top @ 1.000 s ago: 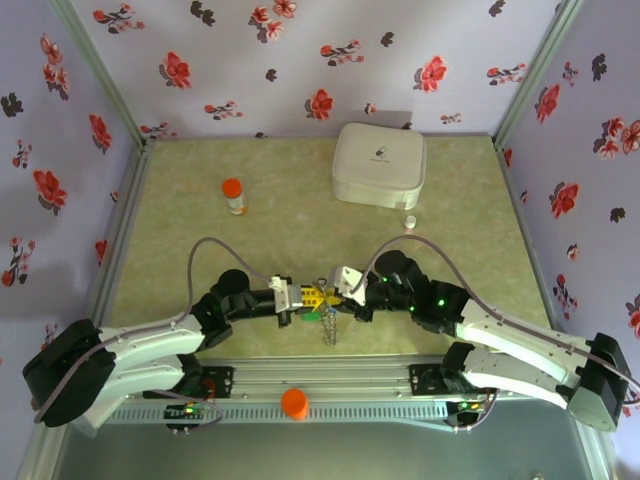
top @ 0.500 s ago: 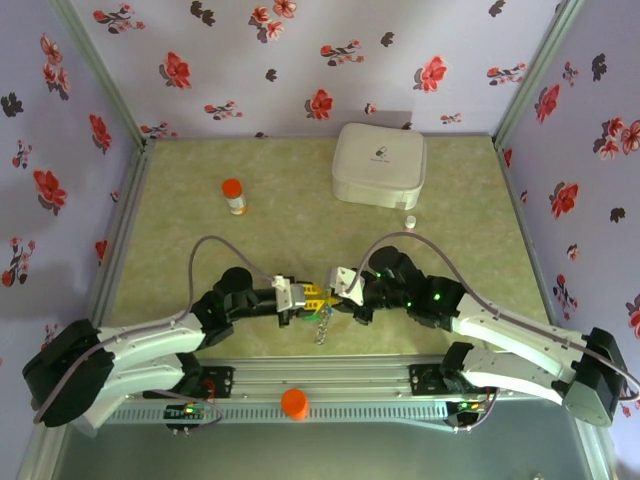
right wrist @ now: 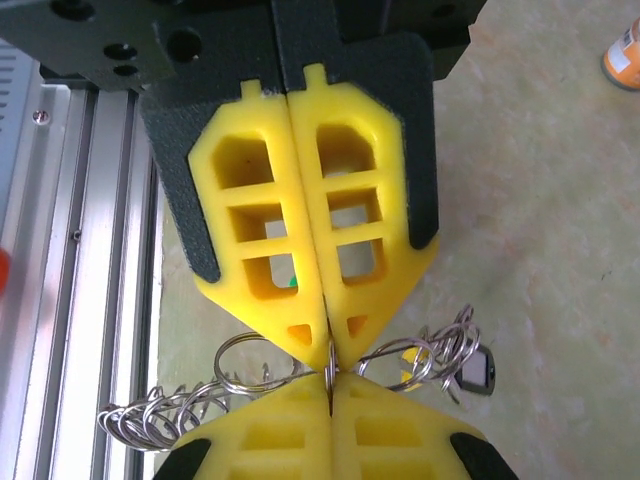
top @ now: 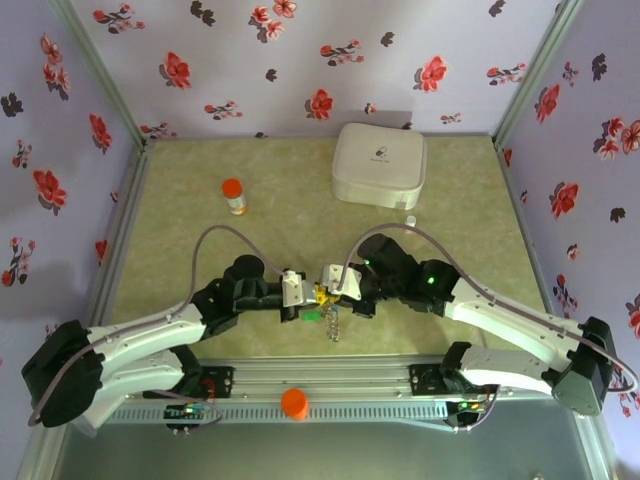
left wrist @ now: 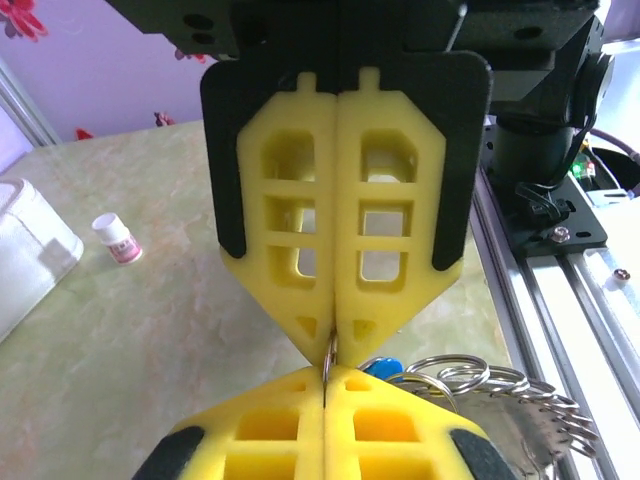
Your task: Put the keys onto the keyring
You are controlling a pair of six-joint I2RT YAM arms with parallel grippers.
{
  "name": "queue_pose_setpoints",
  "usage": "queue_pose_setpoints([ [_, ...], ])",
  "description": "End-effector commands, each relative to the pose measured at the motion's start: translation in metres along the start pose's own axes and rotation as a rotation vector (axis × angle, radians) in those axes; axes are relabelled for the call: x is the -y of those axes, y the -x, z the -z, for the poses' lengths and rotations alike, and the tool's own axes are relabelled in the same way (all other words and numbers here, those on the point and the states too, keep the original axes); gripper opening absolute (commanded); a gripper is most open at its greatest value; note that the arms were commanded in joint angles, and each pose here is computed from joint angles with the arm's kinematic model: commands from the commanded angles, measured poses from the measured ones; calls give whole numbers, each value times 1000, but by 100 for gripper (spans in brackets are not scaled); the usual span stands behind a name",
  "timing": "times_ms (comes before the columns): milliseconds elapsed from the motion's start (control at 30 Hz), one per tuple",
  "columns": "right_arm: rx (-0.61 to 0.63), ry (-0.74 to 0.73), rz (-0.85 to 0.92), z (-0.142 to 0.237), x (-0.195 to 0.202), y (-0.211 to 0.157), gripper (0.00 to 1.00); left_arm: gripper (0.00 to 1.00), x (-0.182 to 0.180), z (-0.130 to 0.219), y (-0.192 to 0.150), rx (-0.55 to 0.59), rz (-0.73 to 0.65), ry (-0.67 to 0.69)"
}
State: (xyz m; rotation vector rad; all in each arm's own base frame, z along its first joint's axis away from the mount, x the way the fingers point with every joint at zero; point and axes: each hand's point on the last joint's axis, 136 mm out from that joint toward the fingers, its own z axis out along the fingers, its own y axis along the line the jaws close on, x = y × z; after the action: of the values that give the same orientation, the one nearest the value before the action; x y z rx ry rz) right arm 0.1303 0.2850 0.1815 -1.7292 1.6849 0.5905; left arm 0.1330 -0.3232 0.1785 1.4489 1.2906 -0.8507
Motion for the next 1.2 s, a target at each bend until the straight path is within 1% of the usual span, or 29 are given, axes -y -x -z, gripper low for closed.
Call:
queue_pose_setpoints([
  [0, 115, 2, 25, 11, 0, 30, 0, 0, -2, -2, 4, -5, -26, -5],
  [67, 158, -16, 10, 16, 2, 32, 7, 0, -1, -1, 8, 20, -30, -4],
  [133, 205, -34, -24, 23, 5, 29, 18, 0, -1, 0, 13, 62, -27, -1],
  [233, 279, -26, -68, 32, 4, 27, 25, 0, -1, 1, 19, 132, -28, 14],
  [400, 330, -32, -110, 31, 1, 20, 27, 0, -2, 5, 28, 235, -23, 44],
  [533, 350, -24, -133, 27, -1, 16, 27, 0, -3, 6, 35, 284, 1, 46],
  [633, 347, -14, -139, 23, -3, 13, 28, 0, -1, 6, 38, 299, 16, 28],
  [1000, 358, -100, -135, 28, 9, 12, 27, 0, 8, 1, 33, 298, 50, -38],
  [1167, 318, -106, -154, 24, 9, 3, 27, 0, 9, 1, 34, 305, 42, -40],
])
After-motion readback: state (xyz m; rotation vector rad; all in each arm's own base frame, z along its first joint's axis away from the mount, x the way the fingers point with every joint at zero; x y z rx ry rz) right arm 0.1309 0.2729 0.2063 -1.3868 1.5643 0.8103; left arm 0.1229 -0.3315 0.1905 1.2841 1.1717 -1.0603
